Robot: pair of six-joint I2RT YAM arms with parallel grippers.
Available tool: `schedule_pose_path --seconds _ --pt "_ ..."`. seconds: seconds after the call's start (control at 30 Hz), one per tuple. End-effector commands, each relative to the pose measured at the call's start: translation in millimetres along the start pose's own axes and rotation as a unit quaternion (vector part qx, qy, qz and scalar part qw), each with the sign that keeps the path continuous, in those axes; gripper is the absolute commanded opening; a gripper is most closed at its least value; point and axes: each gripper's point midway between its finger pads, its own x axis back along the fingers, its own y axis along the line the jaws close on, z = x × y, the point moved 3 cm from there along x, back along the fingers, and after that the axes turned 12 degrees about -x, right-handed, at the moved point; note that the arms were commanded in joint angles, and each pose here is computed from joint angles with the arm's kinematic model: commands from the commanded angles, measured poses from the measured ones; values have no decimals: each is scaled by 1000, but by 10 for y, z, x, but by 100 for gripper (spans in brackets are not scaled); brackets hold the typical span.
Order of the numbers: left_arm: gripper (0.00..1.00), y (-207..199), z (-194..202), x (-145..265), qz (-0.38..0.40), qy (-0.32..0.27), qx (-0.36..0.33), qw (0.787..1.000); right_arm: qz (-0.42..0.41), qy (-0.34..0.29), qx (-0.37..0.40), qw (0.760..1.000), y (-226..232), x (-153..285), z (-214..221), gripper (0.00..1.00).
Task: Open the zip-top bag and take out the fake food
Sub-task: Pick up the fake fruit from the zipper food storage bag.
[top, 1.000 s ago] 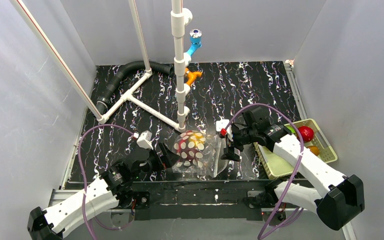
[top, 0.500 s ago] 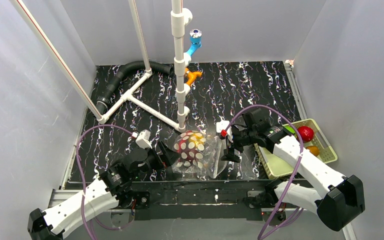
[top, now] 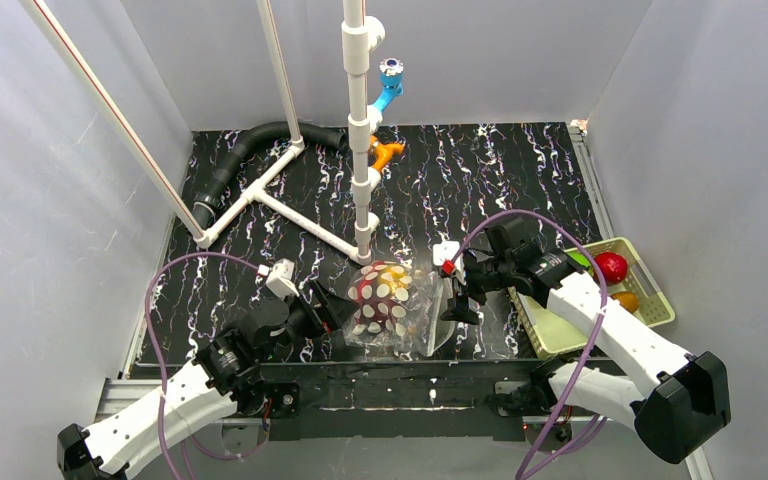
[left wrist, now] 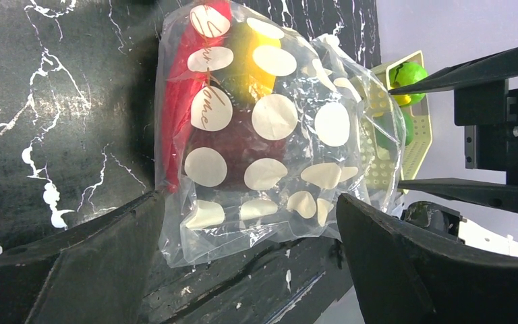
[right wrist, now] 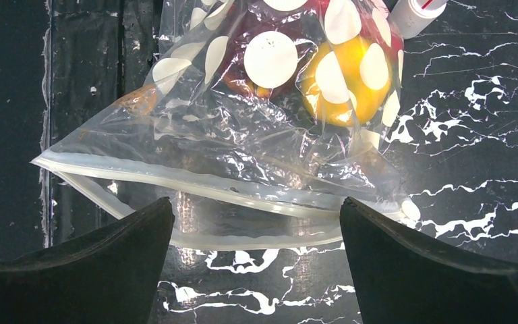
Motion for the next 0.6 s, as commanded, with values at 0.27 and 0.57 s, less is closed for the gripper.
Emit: schedule_pose_path --seconds 0.27,0.57 --pt "98 -53 -110 -7 20 -34 -7 999 -33 -25 6 999 122 -26 -33 98" --pt "98 -47 -120 -24 17 -37 -18 999 -60 -32 3 998 202 -45 -28 98"
